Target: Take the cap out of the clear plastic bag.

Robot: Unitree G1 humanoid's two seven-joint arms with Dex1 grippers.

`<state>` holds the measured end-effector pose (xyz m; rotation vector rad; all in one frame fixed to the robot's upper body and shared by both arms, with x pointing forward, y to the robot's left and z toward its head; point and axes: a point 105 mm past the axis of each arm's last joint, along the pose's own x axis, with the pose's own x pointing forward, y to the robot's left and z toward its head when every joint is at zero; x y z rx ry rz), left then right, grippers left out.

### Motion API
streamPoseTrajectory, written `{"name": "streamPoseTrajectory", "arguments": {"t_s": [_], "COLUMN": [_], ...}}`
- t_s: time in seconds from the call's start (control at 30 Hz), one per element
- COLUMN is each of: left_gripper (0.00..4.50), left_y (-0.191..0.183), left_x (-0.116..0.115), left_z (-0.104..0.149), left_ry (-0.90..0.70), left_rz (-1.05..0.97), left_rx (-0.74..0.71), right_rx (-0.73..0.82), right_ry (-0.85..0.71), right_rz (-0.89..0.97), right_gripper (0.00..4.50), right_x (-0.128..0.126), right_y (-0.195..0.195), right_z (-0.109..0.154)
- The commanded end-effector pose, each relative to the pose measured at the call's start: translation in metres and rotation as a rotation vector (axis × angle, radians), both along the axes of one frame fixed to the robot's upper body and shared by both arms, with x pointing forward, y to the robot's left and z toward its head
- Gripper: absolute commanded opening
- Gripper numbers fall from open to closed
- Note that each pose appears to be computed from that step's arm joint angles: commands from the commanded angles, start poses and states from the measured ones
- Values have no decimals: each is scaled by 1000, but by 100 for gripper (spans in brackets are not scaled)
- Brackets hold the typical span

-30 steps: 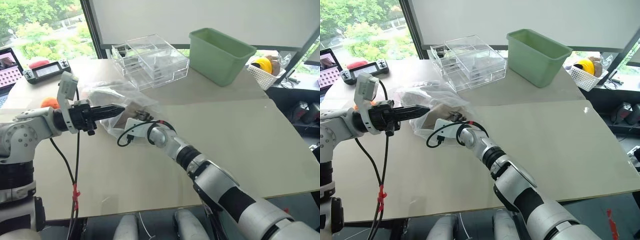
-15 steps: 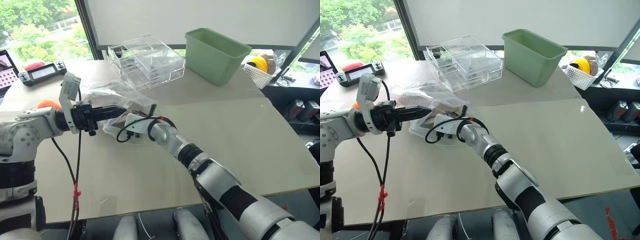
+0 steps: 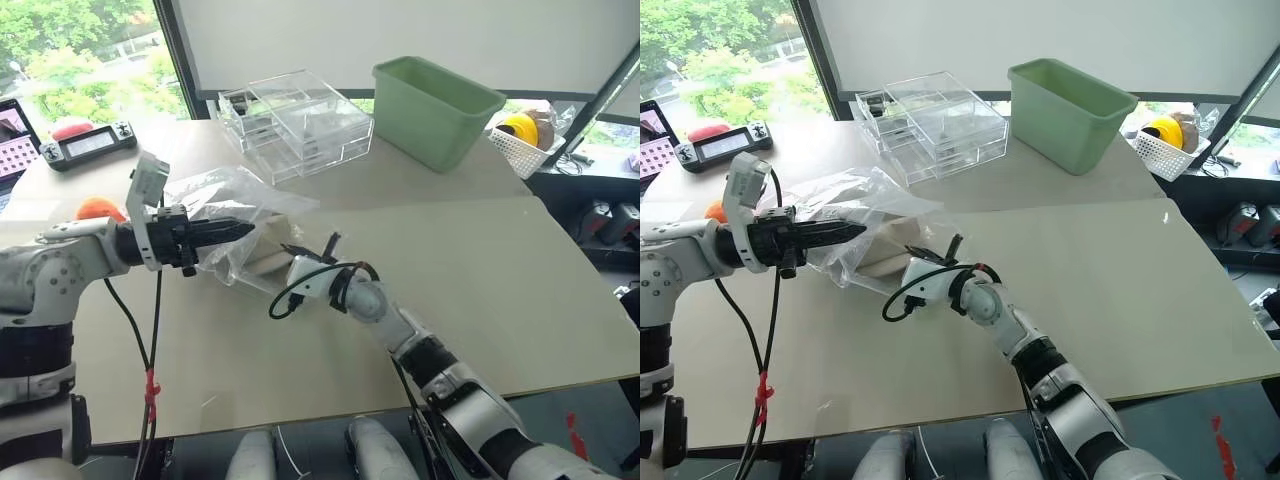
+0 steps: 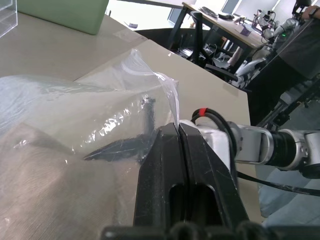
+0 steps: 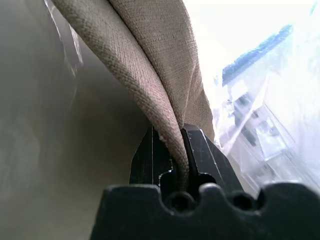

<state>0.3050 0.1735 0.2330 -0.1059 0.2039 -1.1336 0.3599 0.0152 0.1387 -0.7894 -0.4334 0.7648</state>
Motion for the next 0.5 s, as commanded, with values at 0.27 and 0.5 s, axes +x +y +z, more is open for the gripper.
{"name": "streamPoseTrajectory", "arguments": {"t_s": [0.27, 0.5], "left_gripper": [0, 0], "left_y": [-3, -5], "left_x": [4, 8], "left_z": [4, -13], "left_ry": [-45, -50], "left_rz": [-14, -24], "left_rx": [35, 119], "right_rx": [66, 285], "right_ry": [52, 226], "right_rz": [28, 90], "right_gripper": [4, 4], "right_x": [-35, -68], "right_y": [-42, -79], "right_z": [38, 78]}}
